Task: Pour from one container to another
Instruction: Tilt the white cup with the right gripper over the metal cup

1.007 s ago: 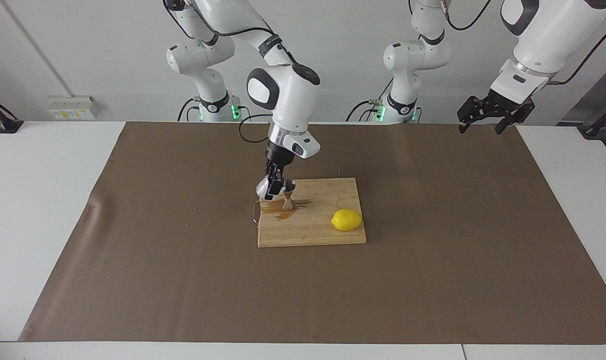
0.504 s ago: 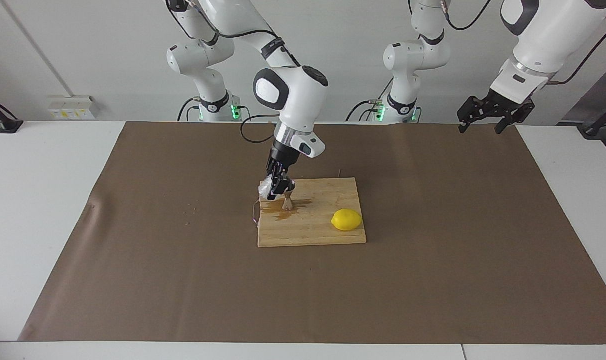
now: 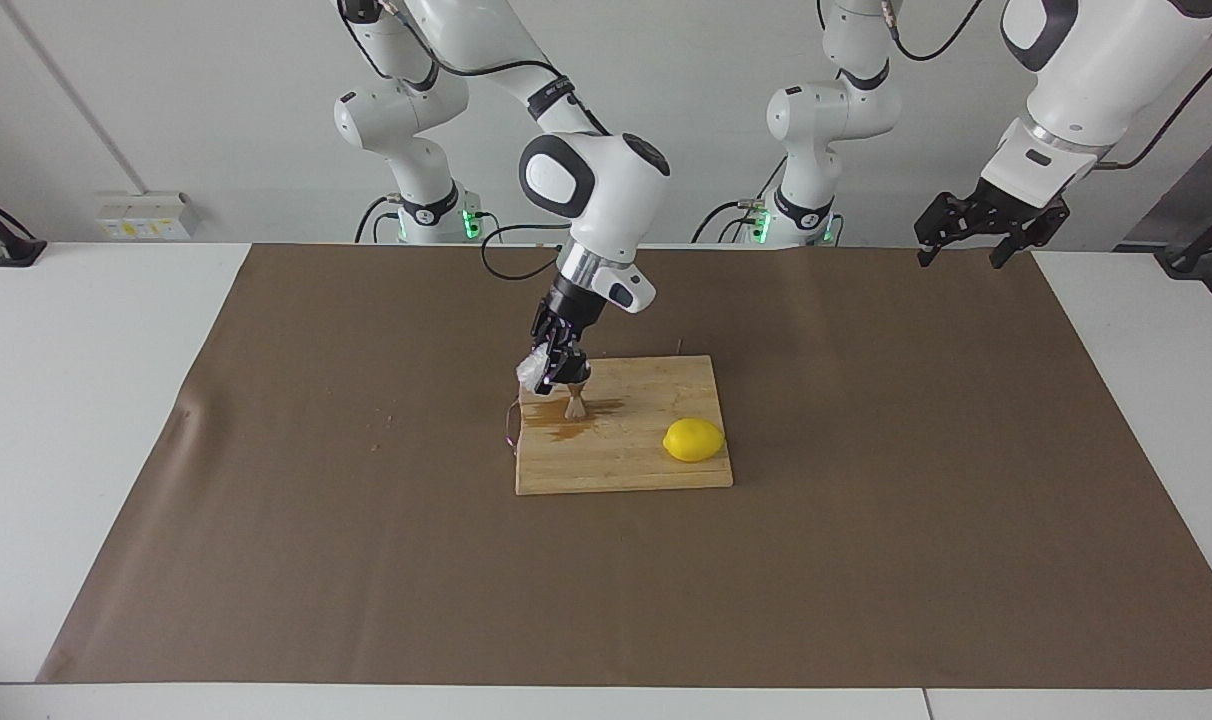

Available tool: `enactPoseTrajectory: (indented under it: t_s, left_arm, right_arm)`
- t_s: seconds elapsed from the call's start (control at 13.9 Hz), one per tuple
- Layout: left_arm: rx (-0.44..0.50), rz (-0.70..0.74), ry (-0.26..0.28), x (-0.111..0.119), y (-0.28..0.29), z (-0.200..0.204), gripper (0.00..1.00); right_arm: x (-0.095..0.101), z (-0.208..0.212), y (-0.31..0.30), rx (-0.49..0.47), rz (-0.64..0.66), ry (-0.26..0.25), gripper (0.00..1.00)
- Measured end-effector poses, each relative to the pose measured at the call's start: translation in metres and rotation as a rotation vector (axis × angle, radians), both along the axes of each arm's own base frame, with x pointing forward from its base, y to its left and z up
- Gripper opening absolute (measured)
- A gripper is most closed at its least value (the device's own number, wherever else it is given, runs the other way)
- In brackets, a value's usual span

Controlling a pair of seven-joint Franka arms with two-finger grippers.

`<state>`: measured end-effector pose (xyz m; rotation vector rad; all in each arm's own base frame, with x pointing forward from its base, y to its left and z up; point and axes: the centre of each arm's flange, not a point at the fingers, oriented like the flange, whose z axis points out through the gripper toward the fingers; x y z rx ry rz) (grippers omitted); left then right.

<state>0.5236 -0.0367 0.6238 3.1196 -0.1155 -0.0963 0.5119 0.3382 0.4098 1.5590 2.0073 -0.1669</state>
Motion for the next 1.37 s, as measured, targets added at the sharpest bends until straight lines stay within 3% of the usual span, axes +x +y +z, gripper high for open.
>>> enactPoseTrajectory:
  t_s: [0.94,1.37]
  left_arm:
    - [0.000,0.000,0.000,0.000,0.000,0.000,1.00]
    - [0.000,0.000,0.000,0.000,0.000,0.000,1.00]
  right_arm:
    - [-0.024,0.001,0.020,-0.117,0.085,-0.014,0.51]
    - [-0.024,-0.003,0.018,-0.150,0.101,-0.023,0.51]
